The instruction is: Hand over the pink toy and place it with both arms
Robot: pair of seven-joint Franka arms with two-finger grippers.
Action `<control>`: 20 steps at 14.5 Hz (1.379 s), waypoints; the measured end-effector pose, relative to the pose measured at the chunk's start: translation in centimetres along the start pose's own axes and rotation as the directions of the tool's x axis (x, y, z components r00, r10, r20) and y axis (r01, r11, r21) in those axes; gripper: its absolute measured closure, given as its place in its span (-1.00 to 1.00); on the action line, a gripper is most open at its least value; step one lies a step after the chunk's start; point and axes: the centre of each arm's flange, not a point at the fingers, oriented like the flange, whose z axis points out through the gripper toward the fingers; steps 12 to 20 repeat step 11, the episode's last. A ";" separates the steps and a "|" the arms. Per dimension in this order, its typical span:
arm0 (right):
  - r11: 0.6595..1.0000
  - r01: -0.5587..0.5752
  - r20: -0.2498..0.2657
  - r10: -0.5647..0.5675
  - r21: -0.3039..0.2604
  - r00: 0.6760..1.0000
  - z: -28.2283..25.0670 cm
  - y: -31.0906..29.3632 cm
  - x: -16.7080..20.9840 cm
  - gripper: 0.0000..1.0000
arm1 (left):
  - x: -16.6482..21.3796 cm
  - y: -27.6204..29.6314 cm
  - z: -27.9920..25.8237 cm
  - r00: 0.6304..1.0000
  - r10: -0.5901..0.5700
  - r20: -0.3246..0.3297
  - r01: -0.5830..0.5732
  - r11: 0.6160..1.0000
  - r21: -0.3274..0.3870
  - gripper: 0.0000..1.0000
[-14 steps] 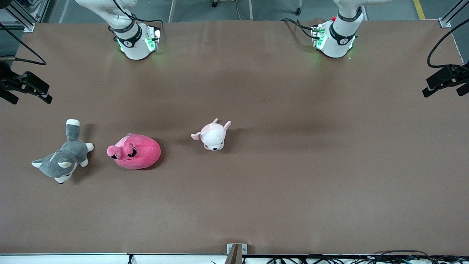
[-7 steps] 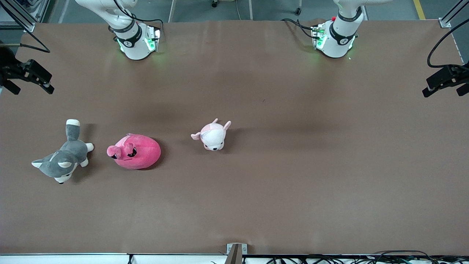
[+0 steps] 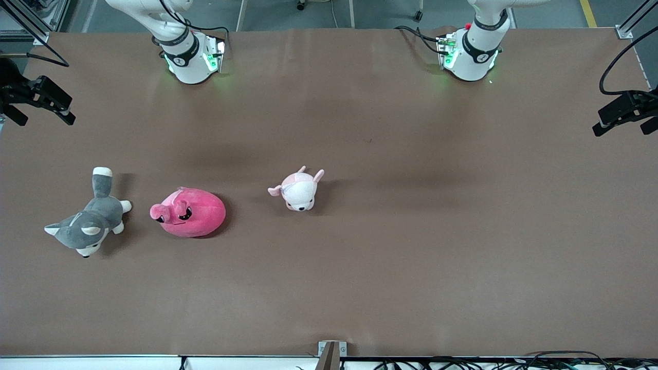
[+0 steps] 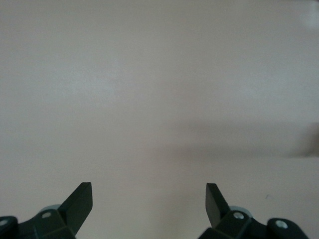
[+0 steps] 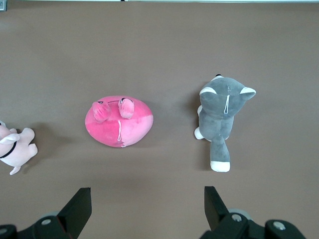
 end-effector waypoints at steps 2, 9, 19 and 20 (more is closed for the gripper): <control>1.000 0.002 0.000 -0.002 0.000 1.000 0.0 -0.1 0.0 -1.00 | 0.0 0.0 0.0 1.000 0.000 0.000 0.000 1.000 0.000 -1.00; 1.000 0.004 0.007 -0.004 0.000 1.000 0.2 -0.2 0.0 -1.00 | 0.0 0.0 0.0 1.000 -0.007 0.000 0.007 1.000 0.000 -1.00; 1.000 0.004 0.028 -0.004 0.001 1.000 0.4 -0.2 -0.2 -1.00 | 0.0 0.0 0.0 1.000 -0.007 0.000 0.007 1.000 0.000 -1.00; 1.000 0.004 0.028 -0.004 0.001 1.000 0.4 -0.2 -0.2 -1.00 | 0.0 0.0 0.0 1.000 -0.007 0.000 0.007 1.000 0.000 -1.00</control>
